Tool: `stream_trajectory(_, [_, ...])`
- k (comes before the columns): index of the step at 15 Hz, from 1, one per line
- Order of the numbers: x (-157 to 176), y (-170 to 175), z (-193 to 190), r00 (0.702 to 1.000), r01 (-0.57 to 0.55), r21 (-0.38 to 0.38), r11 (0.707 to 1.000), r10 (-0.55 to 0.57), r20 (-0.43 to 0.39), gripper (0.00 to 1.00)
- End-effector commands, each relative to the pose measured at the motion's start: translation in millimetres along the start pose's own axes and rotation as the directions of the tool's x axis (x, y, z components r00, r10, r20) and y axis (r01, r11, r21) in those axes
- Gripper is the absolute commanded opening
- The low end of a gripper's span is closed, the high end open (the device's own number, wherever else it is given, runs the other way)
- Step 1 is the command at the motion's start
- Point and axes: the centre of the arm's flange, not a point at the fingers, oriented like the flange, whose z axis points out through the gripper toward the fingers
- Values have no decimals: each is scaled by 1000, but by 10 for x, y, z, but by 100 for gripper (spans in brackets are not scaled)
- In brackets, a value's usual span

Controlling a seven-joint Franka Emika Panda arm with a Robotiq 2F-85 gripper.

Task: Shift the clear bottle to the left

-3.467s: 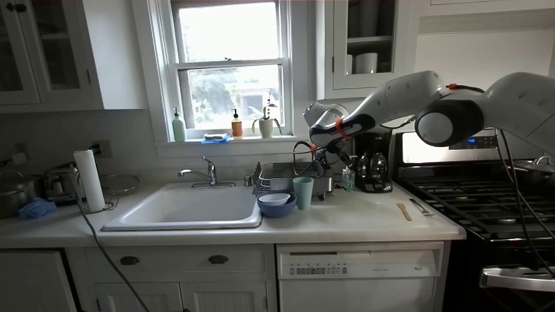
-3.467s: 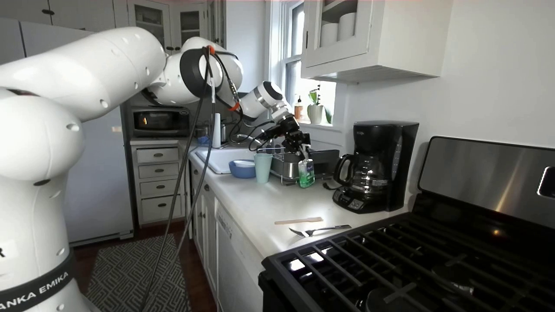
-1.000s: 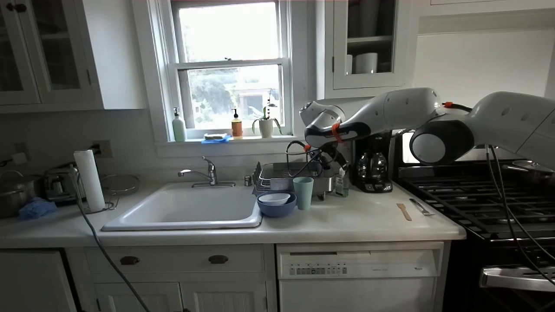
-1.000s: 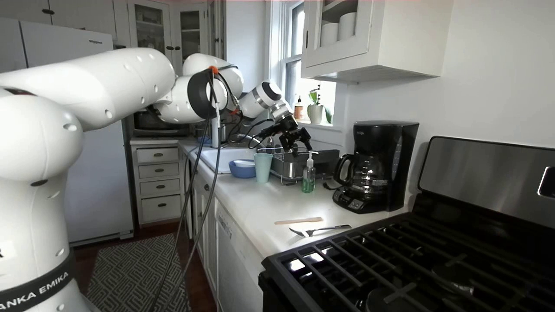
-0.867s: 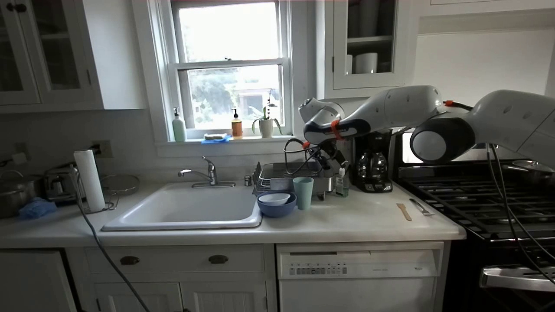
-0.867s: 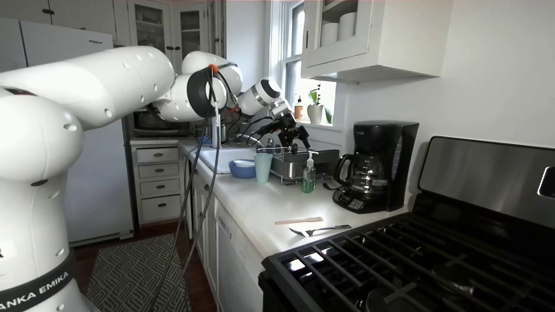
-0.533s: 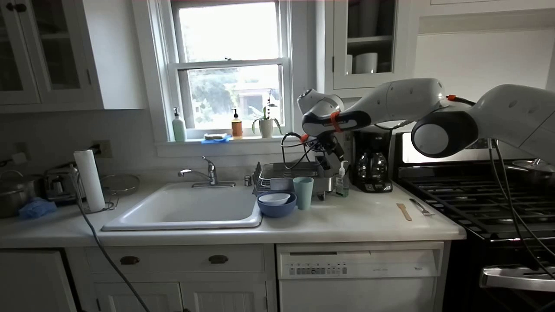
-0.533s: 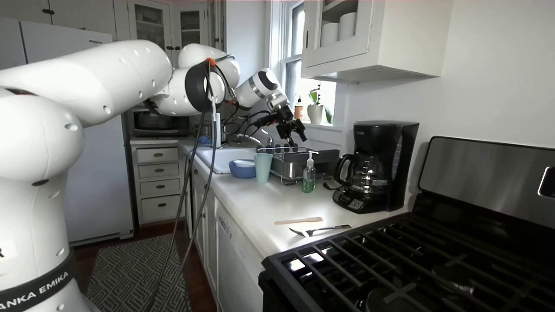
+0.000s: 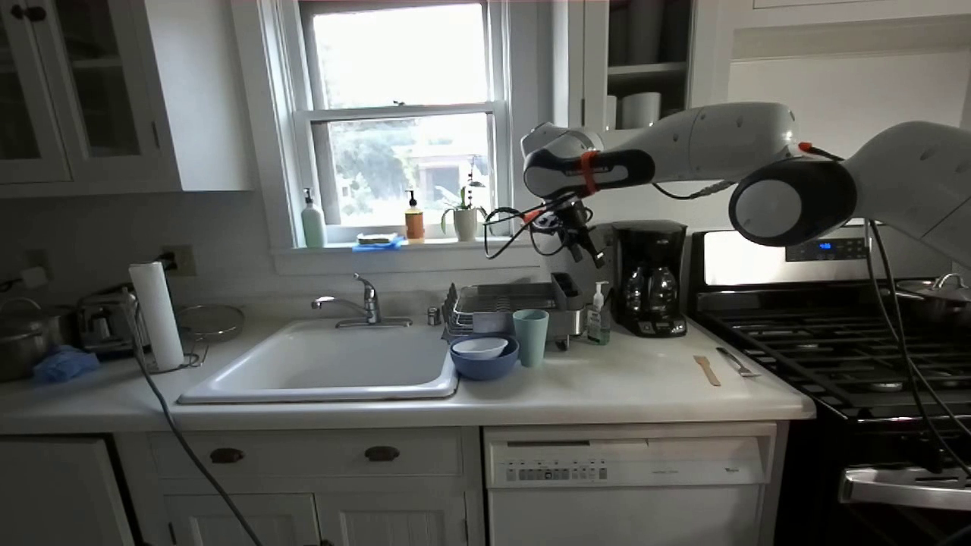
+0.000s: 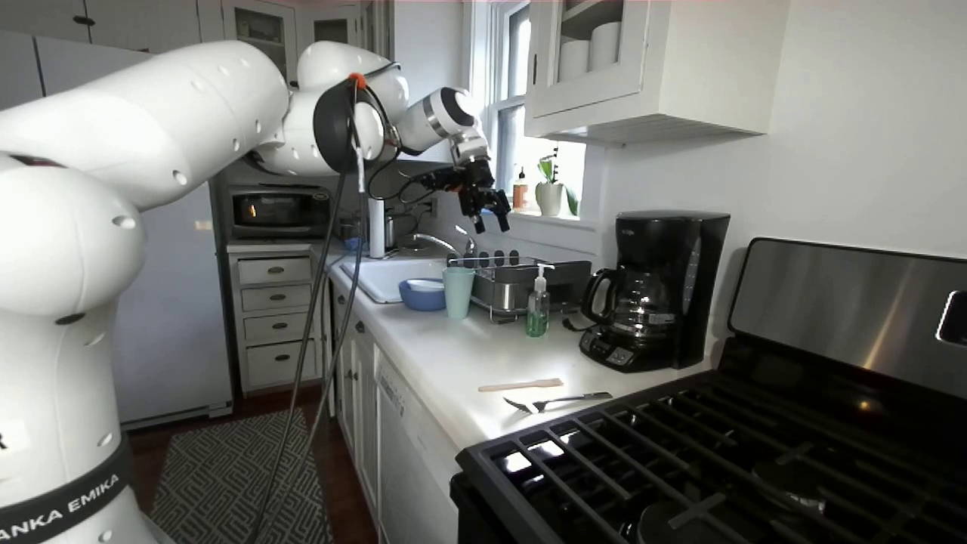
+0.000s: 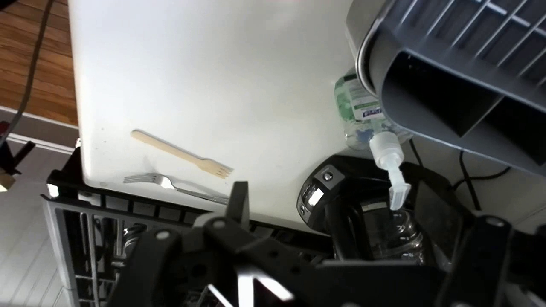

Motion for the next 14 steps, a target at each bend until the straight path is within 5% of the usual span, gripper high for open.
stream_trajectory(1, [148,754,-40,982,125,43,991,-130,137,100])
stream_trajectory(9, [21,807,-511,862,242,246,939,-324,391,100])
stream_trajectory(10, [-122,102,-795,907,210,198,957,-266,325,100])
stream_trajectory(14, [-122,92,-783,905,212,202,956,-270,328,100])
